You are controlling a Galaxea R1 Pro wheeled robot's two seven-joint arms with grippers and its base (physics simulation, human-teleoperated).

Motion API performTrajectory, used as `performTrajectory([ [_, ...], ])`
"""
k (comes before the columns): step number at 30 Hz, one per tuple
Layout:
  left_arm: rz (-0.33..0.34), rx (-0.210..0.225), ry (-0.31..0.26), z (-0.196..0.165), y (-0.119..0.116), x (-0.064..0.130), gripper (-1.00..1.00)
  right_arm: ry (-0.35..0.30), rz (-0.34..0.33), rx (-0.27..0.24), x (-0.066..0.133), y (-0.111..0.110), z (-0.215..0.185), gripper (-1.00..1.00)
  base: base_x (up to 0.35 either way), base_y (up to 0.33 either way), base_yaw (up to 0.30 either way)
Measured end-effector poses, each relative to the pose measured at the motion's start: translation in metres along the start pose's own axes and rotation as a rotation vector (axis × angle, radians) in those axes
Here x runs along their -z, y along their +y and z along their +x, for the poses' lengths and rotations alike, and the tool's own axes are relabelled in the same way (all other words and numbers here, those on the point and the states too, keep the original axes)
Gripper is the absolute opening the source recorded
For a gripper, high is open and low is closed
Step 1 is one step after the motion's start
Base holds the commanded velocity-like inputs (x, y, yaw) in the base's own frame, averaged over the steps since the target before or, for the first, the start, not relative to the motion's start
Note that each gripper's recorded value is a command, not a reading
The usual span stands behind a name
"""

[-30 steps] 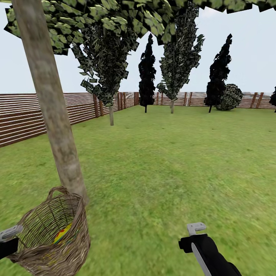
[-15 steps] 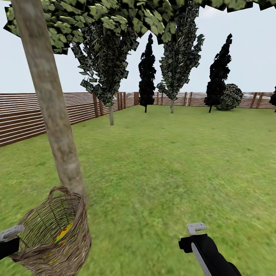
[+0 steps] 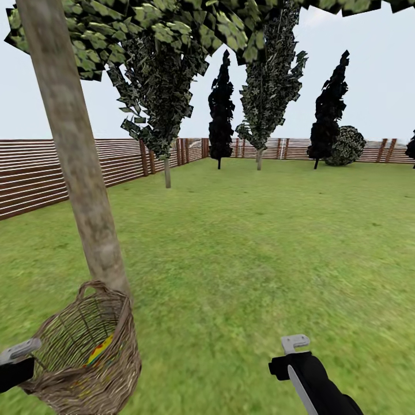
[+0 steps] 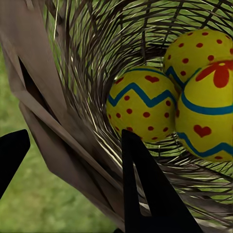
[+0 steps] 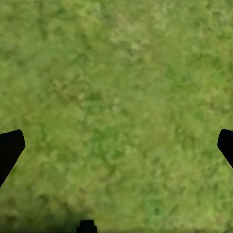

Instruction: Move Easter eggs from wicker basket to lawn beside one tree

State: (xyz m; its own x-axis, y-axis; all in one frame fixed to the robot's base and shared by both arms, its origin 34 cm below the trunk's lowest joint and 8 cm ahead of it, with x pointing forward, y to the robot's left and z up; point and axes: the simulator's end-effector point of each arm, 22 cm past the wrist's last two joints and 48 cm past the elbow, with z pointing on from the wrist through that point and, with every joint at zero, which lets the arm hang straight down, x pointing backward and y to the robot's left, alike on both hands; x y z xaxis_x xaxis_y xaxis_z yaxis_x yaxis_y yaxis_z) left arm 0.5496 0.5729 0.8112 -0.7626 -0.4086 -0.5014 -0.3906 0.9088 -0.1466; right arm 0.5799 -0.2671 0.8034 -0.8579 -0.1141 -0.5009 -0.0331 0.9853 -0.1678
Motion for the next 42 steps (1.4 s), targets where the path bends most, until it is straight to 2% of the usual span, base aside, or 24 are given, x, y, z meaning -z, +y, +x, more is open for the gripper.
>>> performTrajectory([
  [26, 0.008, 0.0, 0.008, 0.018, -0.002, -0.033, -1.0, 0.0, 0.001, 0.0, -0.03, 0.005, 0.013, 1.0, 0.0, 0.0, 0.0],
  [28, 0.018, -0.011, 0.016, 0.024, -0.013, -0.04, -1.0, 0.001, -0.002, -0.004, -0.033, 0.005, 0.014, 1.0, 0.0, 0.0, 0.0],
  [30, 0.031, -0.007, 0.024, 0.029, -0.019, -0.045, -1.0, 0.014, -0.007, -0.002, -0.038, 0.008, 0.021, 1.0, 0.0, 0.0, 0.0],
  [31, 0.03, -0.025, 0.03, 0.031, -0.022, -0.047, -1.0, 0.021, -0.013, 0.01, -0.04, 0.014, 0.024, 1.0, 0.0, 0.0, 0.0],
  [34, 0.032, -0.029, 0.031, 0.033, -0.022, -0.051, -1.0, 0.019, -0.032, 0.026, -0.043, 0.033, 0.026, 1.0, 0.0, 0.0, 0.0],
  [42, 0.049, -0.037, 0.032, 0.042, -0.034, -0.065, -1.0, 0.023, -0.032, 0.021, -0.053, 0.035, 0.033, 1.0, 0.0, 0.0, 0.0],
])
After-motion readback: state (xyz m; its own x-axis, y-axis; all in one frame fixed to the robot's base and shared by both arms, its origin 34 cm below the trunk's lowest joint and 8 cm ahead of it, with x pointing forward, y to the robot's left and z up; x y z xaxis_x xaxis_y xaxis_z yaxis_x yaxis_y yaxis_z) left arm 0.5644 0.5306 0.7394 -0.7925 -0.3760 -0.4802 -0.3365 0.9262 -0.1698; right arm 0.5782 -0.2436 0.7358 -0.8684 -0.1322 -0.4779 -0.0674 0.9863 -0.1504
